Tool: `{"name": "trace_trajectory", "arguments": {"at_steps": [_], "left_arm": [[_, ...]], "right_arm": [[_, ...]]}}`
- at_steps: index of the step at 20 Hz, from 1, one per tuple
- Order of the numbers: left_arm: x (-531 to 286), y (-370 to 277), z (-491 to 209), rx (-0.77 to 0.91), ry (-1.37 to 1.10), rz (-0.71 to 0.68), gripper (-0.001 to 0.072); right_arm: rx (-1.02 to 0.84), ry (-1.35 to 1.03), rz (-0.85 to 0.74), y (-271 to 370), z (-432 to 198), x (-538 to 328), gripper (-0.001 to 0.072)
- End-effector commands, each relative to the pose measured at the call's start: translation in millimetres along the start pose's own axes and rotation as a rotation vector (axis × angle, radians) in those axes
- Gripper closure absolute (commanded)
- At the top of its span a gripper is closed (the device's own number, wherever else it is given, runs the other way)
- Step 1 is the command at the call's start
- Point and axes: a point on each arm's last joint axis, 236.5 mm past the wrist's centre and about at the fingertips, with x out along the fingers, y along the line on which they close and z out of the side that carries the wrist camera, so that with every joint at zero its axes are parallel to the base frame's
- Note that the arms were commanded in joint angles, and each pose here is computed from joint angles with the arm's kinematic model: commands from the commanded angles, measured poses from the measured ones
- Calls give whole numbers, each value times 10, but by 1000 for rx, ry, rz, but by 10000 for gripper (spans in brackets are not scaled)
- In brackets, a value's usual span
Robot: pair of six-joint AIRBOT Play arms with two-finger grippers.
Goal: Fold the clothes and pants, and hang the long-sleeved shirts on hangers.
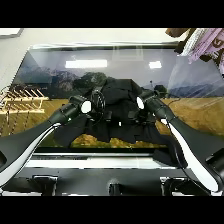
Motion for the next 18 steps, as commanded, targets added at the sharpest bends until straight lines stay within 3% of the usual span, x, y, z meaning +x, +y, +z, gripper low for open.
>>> {"name": "trace_trajectory", "arguments": {"at_steps": [1,11,14,15,18], "left_arm": [[60,-26,-73,-10,23,8,88],[198,231,-152,-57,54,116,121],[277,152,-256,-92,98,84,638],[276,146,-253,-93,98,82,686],[151,148,-121,-87,83,90,689]], "right_arm": [[-5,-10,-9,-41,2,-63,674],[-1,-15,-1,-38,1,-105,674],[31,-21,1,-42,5,-128,675],[35,-22,2,-42,5,-137,675],[17,-45,13,-50,28,-226,676]]}}
